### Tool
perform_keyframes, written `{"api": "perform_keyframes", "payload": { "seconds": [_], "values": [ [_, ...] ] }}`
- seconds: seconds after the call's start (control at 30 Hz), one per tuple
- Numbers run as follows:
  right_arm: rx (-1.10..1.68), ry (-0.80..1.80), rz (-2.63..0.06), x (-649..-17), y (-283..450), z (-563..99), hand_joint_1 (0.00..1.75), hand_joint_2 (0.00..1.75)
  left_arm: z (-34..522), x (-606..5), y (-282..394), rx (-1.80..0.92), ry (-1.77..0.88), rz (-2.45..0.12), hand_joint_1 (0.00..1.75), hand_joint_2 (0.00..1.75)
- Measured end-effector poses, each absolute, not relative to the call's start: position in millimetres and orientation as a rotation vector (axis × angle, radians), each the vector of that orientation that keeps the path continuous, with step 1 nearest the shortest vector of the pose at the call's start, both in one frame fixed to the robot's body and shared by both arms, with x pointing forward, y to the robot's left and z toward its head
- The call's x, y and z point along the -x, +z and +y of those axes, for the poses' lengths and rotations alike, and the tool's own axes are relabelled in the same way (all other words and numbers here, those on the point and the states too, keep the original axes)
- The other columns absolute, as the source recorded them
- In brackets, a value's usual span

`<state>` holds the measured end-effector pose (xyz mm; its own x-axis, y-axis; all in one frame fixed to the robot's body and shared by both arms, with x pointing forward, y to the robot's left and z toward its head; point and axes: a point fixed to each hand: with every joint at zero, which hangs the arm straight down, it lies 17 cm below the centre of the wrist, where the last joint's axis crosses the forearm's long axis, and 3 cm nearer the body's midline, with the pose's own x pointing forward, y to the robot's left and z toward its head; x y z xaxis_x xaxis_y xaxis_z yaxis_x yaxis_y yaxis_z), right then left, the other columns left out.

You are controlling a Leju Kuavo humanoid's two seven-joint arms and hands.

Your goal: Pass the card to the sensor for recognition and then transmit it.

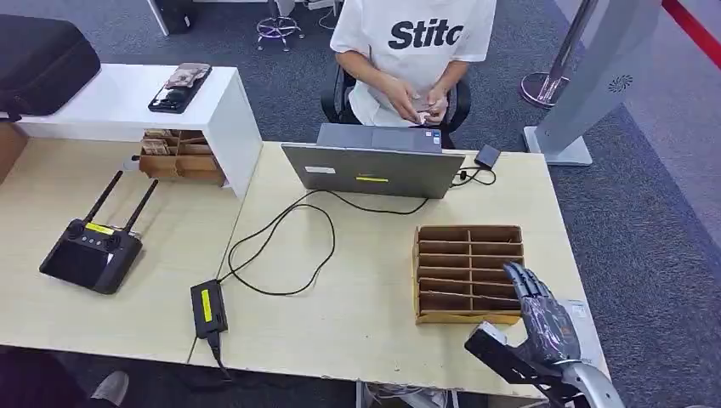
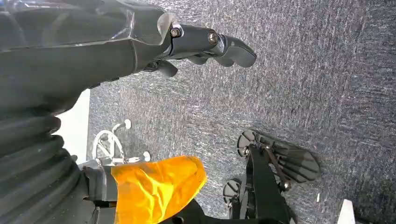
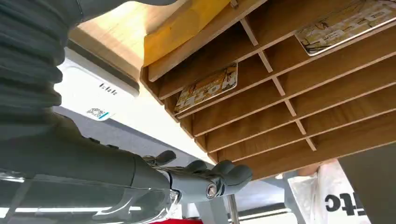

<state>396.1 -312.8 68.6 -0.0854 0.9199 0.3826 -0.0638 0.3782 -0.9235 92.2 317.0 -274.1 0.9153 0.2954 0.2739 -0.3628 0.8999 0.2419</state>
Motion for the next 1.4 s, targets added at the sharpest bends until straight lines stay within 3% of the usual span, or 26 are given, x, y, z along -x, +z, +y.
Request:
{"api": "perform_keyframes", "payload": {
  "seconds": [0.47,0.93,1.0,1.03,1.07,1.27,1.4],
  "values": [
    [0.834,0.981,-1.403,-419.3,69.5,-316.3,0.02,1.75,321.1,-92.7,-273.9,-0.299,0.336,-0.237,0.00,1.75],
    [0.826,0.974,-1.388,-426.2,63.9,-318.8,0.35,1.75,323.6,-93.1,-273.7,-0.302,0.336,-0.239,0.00,1.75],
    [0.825,0.974,-1.386,-426.6,63.1,-319.0,1.29,1.75,324.2,-93.1,-273.7,-0.303,0.336,-0.239,0.00,1.75],
    [0.825,0.974,-1.386,-426.8,63.1,-319.1,1.38,1.75,324.2,-93.1,-273.7,-0.303,0.336,-0.240,0.00,1.75],
    [0.826,0.974,-1.386,-426.9,63.2,-319.2,1.64,1.75,324.5,-93.1,-273.7,-0.304,0.336,-0.239,0.00,1.75],
    [0.833,0.969,-1.392,-429.2,65.6,-319.9,1.50,1.75,326.1,-93.2,-273.6,-0.306,0.336,-0.240,0.00,1.75],
    [0.832,0.969,-1.389,-429.0,64.2,-320.1,1.50,1.75,326.9,-93.2,-273.6,-0.307,0.336,-0.240,0.00,1.75]
  ]
}}
